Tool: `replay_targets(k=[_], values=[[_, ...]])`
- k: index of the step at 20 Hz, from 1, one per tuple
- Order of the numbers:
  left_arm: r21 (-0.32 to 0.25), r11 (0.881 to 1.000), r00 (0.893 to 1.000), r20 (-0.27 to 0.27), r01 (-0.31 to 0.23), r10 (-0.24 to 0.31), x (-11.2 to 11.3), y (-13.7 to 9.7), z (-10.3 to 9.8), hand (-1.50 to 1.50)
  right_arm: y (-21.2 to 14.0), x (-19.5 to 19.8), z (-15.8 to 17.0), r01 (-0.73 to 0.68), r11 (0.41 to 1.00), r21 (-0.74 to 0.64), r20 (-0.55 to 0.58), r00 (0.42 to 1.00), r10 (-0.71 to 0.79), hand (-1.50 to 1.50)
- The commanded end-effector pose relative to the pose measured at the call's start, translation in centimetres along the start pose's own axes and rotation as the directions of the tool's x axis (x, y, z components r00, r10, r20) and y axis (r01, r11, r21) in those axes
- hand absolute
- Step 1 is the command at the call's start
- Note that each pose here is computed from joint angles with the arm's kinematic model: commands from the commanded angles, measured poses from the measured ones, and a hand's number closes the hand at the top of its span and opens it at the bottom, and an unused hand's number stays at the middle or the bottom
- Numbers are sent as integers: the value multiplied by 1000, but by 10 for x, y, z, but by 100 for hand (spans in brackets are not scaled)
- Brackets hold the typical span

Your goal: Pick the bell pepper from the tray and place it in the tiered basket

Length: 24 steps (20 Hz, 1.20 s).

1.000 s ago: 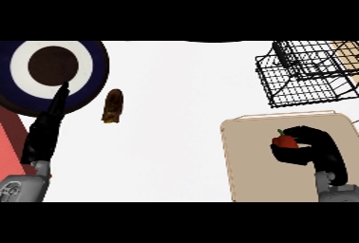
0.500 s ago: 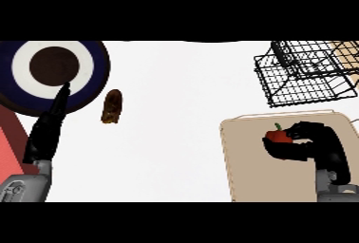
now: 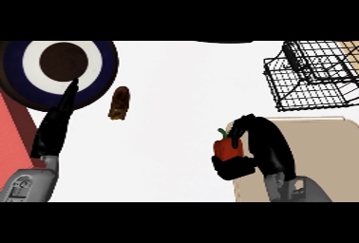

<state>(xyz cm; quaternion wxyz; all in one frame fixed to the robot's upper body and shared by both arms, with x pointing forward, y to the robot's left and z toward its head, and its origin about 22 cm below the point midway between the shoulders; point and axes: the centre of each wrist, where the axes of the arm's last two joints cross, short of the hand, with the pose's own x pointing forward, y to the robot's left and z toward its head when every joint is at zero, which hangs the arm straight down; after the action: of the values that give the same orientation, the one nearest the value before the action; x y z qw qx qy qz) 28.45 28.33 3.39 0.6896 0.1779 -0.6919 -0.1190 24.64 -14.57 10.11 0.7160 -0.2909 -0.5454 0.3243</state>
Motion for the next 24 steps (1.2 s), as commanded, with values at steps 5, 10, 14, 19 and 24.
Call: replay_targets(k=[5,10,14,19,24], values=[[27,1000,1000,-17,6,-5,-6,-1,6,0,-28,67,14,55,969,-239,310,951,22,150],[51,999,1000,-20,-3,4,-8,10,-1,0,-74,85,32,122,923,-365,343,939,11,150],[37,999,1000,-27,4,-3,4,11,11,0,-106,94,27,25,879,-475,287,949,128,150],[50,999,1000,-23,10,-9,-13,24,-1,0,-169,100,-2,-8,898,-439,278,950,144,150],[39,999,1000,-31,6,-5,-8,5,2,0,-191,103,-15,66,925,-375,321,945,63,150]])
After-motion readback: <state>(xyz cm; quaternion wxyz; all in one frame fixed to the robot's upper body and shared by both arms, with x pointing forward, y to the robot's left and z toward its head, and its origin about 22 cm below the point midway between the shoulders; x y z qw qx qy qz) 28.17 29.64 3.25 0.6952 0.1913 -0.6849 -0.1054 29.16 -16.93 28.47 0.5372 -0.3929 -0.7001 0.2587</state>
